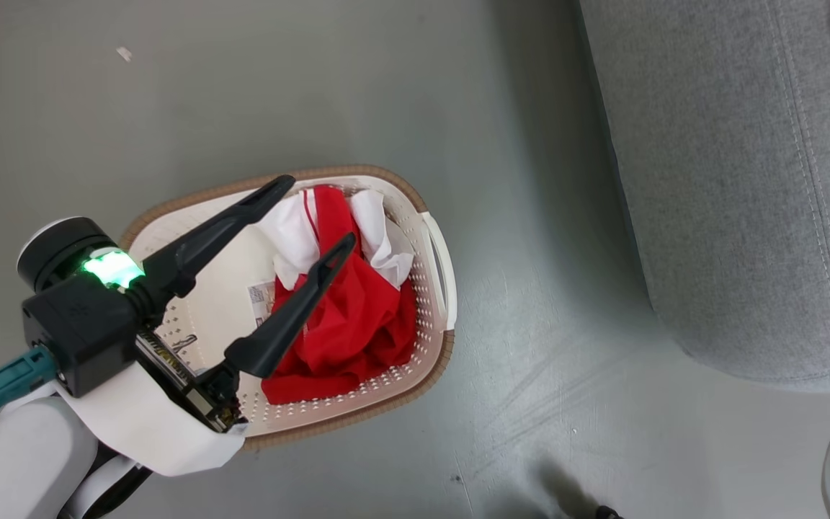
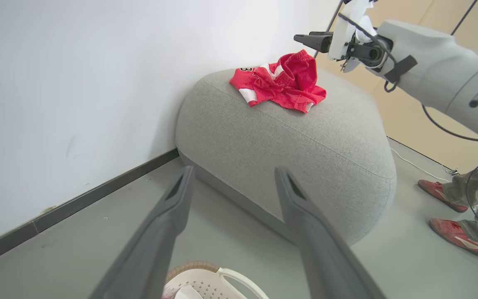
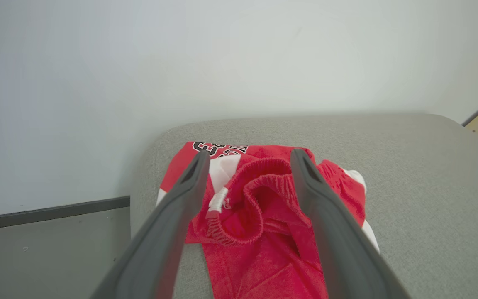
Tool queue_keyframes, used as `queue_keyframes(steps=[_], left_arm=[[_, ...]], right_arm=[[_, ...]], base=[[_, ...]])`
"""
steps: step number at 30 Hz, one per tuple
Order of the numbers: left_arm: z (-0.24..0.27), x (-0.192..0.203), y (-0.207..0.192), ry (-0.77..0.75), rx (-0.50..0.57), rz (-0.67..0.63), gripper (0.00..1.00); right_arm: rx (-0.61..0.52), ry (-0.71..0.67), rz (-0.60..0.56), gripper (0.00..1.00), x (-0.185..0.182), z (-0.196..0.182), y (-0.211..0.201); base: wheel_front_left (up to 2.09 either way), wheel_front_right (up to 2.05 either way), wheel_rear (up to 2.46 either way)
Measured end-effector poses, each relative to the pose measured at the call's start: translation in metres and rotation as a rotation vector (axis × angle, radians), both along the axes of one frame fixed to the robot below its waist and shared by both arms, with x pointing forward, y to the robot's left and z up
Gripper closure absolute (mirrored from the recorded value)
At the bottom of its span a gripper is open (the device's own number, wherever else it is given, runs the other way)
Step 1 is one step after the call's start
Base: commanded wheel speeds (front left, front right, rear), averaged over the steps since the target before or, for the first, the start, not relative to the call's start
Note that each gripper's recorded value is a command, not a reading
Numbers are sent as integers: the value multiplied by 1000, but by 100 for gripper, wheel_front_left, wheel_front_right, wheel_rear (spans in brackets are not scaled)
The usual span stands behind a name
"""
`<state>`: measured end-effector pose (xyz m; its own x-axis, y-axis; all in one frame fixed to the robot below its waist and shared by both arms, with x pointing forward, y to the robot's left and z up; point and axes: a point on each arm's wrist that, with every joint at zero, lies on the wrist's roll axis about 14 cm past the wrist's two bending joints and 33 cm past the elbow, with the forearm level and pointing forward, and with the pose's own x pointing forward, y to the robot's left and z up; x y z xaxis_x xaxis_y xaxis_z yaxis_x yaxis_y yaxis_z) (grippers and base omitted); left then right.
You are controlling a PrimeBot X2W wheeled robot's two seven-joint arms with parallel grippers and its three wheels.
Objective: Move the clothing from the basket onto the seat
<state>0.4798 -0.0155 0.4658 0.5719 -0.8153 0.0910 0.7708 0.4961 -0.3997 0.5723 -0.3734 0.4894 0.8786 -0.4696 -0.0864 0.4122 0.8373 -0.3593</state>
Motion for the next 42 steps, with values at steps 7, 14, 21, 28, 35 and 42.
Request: queue_keyframes(steps=[7, 14, 21, 28, 35, 42], left_arm=[[19, 6, 13, -31, -31, 85, 0], [27, 10, 40, -39, -20, 214, 0], [33, 10, 84, -34, 1, 400, 0], [37, -4, 109, -16, 26, 496, 0], [49, -18, 137, -26, 37, 595, 0], [60, -37, 158, -35, 42, 675, 0]], right_arm=[[86, -23, 172, 0, 18, 2, 56], [168, -73, 282, 0, 19, 10, 94], [195, -25, 381, 0, -1, -2, 133], [197, -87, 508, 0, -13, 16, 174], [212, -141, 628, 0, -35, 29, 214], [225, -191, 719, 0, -62, 41, 243]], base=[[0, 0, 0], [0, 0, 0], [0, 0, 0], [0, 0, 0], [0, 0, 0], [0, 0, 0]])
